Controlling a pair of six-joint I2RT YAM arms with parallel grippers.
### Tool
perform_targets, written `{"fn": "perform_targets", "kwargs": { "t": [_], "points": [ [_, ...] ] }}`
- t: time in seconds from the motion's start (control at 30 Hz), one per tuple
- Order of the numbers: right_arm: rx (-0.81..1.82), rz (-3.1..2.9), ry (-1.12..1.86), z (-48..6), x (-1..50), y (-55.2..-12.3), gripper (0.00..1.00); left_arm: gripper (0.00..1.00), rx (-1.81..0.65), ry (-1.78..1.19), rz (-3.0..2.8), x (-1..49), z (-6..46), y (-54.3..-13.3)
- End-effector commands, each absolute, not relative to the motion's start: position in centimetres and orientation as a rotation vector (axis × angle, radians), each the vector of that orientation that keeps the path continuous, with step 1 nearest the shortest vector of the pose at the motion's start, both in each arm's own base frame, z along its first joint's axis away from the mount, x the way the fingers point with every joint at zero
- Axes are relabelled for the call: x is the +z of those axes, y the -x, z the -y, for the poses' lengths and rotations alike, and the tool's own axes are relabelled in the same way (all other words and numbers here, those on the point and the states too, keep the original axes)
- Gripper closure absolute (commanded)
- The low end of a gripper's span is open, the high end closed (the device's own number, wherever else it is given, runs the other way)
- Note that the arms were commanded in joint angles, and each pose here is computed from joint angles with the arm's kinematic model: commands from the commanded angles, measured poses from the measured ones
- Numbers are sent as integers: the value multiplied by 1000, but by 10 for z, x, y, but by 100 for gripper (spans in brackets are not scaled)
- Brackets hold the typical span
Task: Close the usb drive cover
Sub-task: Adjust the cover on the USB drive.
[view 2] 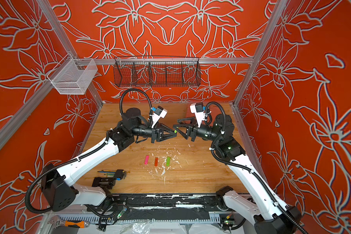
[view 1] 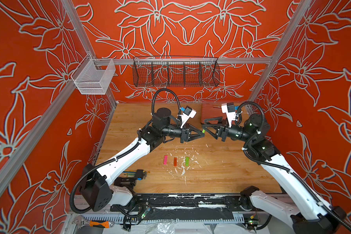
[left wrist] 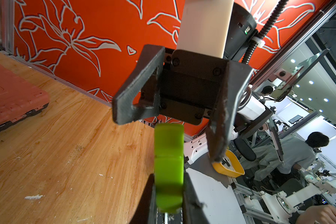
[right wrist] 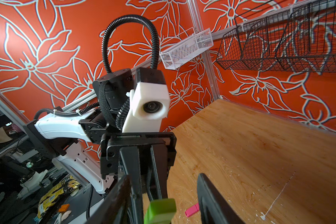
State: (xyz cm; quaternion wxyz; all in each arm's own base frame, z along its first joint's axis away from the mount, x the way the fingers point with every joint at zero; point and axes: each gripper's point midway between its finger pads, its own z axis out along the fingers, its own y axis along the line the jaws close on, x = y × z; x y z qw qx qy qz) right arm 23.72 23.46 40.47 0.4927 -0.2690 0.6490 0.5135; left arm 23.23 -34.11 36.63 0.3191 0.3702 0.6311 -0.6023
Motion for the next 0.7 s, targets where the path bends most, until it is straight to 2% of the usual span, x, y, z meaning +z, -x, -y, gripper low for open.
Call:
{"fn": "perform_targets", "kwargs": {
  "t": [0.0, 0.33, 0.67],
  "points": [
    [1249, -1497, 698, -235, 424, -231, 44, 99, -1601, -1001, -1626, 369, 342, -228],
    [1234, -1504, 704, -235, 423, -234, 56, 99, -1604, -1000, -1623, 370, 342, -227],
    [1231, -1525, 694, -235, 420, -236, 75, 99, -1600, -1002, -1608, 373, 342, -228]
  ]
}}
